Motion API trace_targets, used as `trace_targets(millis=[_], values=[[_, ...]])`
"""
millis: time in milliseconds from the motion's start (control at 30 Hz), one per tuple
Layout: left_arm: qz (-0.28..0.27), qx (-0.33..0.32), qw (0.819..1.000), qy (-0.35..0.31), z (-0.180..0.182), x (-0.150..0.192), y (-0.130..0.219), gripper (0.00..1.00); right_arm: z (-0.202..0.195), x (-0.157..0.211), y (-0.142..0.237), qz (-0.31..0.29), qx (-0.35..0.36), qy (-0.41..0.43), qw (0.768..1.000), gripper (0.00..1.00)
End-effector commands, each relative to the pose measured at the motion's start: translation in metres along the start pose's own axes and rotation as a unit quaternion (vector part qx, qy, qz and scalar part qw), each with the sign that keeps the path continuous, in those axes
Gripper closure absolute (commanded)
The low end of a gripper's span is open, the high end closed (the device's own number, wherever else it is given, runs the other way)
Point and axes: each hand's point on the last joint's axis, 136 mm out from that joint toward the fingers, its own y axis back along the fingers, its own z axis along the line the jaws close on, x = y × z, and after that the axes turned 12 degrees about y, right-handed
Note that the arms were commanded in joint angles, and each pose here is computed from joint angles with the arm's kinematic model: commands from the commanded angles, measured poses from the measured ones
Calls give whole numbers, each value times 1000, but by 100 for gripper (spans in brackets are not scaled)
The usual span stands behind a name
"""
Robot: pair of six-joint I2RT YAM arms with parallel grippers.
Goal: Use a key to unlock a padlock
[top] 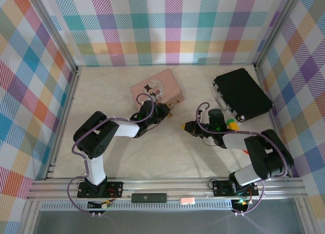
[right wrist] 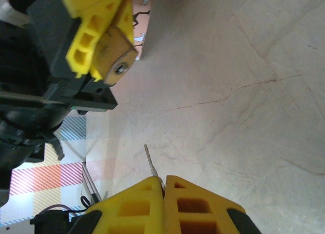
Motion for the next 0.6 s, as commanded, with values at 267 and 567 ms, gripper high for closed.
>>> trace_targets(millis=[267, 567], values=[[47, 17, 998, 47, -2, 22, 4, 100, 22, -35, -18, -55, -66, 27, 996, 100], [46, 20, 998, 46, -4, 22, 5, 100, 29, -37, -30, -50, -94, 28, 994, 100]])
